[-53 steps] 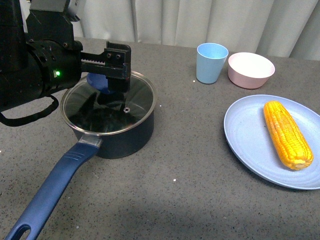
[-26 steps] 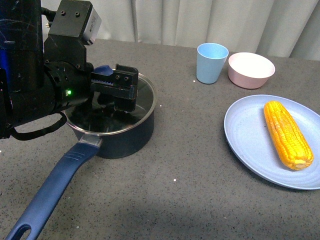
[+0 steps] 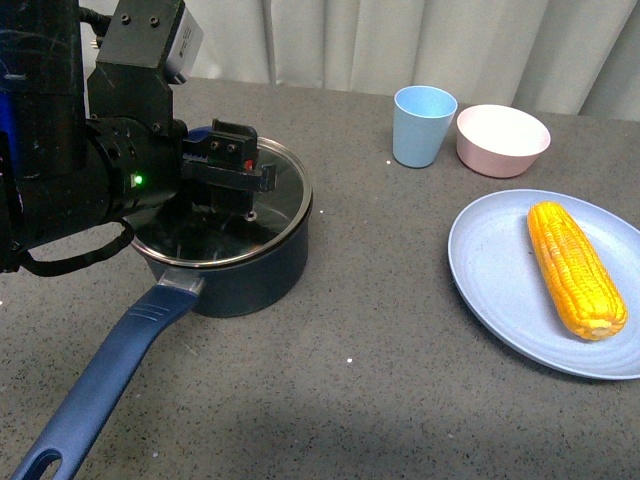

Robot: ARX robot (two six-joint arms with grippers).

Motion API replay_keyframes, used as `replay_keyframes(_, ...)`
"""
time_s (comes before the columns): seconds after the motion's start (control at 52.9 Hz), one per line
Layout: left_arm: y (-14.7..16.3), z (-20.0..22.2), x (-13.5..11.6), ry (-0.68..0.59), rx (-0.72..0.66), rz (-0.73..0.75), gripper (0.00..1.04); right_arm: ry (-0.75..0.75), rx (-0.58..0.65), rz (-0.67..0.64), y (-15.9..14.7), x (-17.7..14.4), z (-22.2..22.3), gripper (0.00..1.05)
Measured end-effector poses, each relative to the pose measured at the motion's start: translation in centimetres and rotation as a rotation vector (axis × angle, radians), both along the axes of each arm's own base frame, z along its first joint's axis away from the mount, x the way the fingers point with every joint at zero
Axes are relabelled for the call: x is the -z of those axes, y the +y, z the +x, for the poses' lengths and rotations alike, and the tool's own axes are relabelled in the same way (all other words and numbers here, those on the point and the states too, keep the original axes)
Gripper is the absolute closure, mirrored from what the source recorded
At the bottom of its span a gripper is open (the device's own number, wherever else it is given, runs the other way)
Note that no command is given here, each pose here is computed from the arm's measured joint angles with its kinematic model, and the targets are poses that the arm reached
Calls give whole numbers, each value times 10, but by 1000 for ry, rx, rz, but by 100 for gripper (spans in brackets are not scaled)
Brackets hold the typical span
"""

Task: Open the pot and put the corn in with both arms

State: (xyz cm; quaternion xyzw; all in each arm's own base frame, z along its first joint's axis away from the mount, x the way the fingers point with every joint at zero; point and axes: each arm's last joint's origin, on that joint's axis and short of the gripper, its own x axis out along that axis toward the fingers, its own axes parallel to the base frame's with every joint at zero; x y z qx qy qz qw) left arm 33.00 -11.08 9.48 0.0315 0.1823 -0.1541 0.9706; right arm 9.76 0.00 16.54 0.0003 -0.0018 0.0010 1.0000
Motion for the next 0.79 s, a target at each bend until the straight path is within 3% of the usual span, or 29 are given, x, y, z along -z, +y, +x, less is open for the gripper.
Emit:
replay_keyframes(0.189, 8, -1, -30, -57, -10, -34, 41, 0, 0, 0, 0, 0, 0, 9)
replay_keyframes(0.303, 36, 11, -43, -98, -83, -44, 41, 0, 0, 0, 0, 0, 0, 9)
replay_keyframes(0.624, 122, 40, -27, -81, -318, 15, 41, 0, 0, 0, 0, 0, 0, 9)
replay_keyframes(0.794, 143, 47, -9, -30, -384, 28, 41, 0, 0, 0, 0, 0, 0, 9)
